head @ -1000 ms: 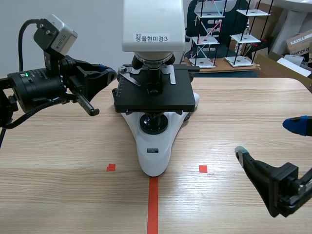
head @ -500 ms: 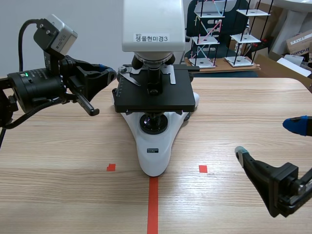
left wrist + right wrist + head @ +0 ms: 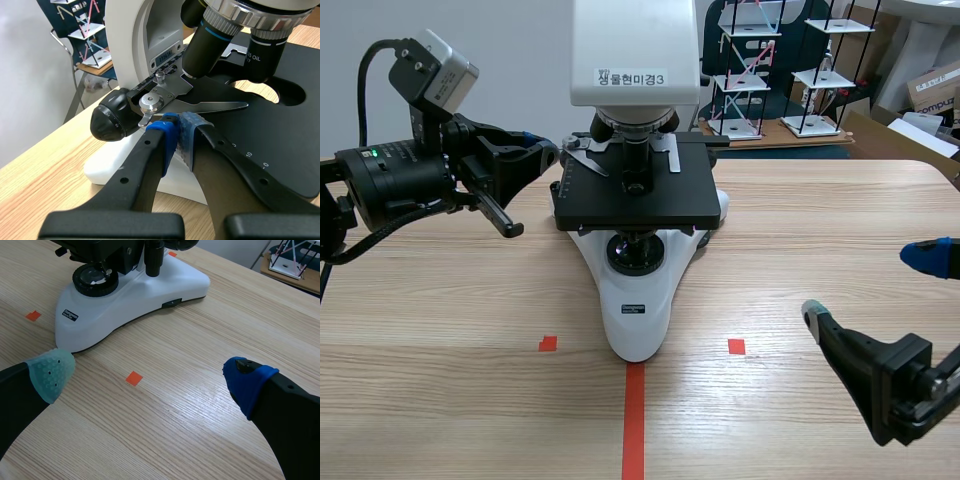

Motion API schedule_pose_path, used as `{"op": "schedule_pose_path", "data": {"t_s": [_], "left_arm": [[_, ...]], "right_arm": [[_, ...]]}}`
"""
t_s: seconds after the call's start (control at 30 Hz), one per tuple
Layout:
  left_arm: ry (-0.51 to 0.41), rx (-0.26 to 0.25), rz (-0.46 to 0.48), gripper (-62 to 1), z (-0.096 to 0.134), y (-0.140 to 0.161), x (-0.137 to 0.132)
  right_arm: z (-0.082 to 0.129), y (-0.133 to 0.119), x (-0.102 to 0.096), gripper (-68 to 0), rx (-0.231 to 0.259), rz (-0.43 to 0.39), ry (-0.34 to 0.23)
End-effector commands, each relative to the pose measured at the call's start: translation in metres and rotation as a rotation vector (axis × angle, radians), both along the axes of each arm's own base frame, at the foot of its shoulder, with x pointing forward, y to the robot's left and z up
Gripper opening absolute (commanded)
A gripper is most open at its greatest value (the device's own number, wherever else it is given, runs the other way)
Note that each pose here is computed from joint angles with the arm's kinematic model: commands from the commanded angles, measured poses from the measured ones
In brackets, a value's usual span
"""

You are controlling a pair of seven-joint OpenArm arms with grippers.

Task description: Point at the stage clip

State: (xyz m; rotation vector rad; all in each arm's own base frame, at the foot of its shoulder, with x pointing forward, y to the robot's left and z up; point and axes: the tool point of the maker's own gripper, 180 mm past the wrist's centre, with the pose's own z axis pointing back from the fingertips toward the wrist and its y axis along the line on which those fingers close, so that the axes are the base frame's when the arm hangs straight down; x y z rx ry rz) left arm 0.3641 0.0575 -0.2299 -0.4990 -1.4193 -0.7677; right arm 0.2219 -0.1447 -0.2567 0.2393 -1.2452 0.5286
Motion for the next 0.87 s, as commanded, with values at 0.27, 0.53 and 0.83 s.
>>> {"op": "schedule_pose_path", "data": {"t_s": [0.27, 0.53, 0.83], "left_arm": [[-0.035, -0.016, -0.002, -58.0, 0.0126, -0.0014, 0.0028], [-0.041, -0.023, -0.003, -58.0, 0.0141, -0.0017, 0.0027], [-0.043, -0.025, -0.004, -58.0, 0.0146, -0.0017, 0.0027]], "right_arm": [[0.0115, 0.0014, 0.0057, 0.4, 0.015, 0.002, -0.043], [0.0115, 0.0014, 0.0057, 0.4, 0.015, 0.002, -0.043], [0.0115, 0.0014, 0.0057, 0.4, 0.015, 0.002, -0.043]]}}
